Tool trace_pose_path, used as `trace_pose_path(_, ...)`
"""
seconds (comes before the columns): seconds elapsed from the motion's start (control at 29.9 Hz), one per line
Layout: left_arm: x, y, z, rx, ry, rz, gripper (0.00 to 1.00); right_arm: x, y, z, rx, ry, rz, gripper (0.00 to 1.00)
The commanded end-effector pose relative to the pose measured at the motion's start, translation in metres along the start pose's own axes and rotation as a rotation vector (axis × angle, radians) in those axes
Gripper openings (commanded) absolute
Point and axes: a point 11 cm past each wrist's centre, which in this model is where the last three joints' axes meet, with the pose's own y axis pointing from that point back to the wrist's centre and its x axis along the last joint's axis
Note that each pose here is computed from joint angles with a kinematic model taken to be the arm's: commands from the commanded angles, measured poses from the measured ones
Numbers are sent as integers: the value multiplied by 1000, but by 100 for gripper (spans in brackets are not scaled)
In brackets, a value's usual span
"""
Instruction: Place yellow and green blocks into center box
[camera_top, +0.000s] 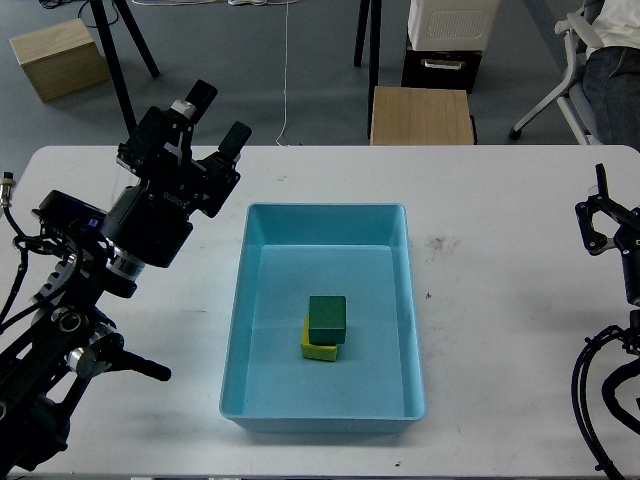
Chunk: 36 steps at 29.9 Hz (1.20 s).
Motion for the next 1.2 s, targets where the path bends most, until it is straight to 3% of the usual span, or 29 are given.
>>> trace_pose_path(0.0, 10, 17, -12, -13, 225, 141, 87, 9, 10, 4, 3, -12, 38, 99)
trace_pose_path(0.2, 9, 28, -34, -23, 635, 308, 87, 15, 23, 8, -14, -48, 72, 99)
trace_pose_path(0.5, 15, 46, -46, -86, 949, 495, 87, 27, 45, 27, 48, -331, 201, 99)
trace_pose_path(0.9, 17, 59, -51, -160, 1133, 555, 87, 38, 64, 26, 90, -495, 288, 99)
trace_pose_path(1.17, 15, 59, -50, -178, 1179, 569, 87, 30, 68, 49, 14, -538, 291, 99)
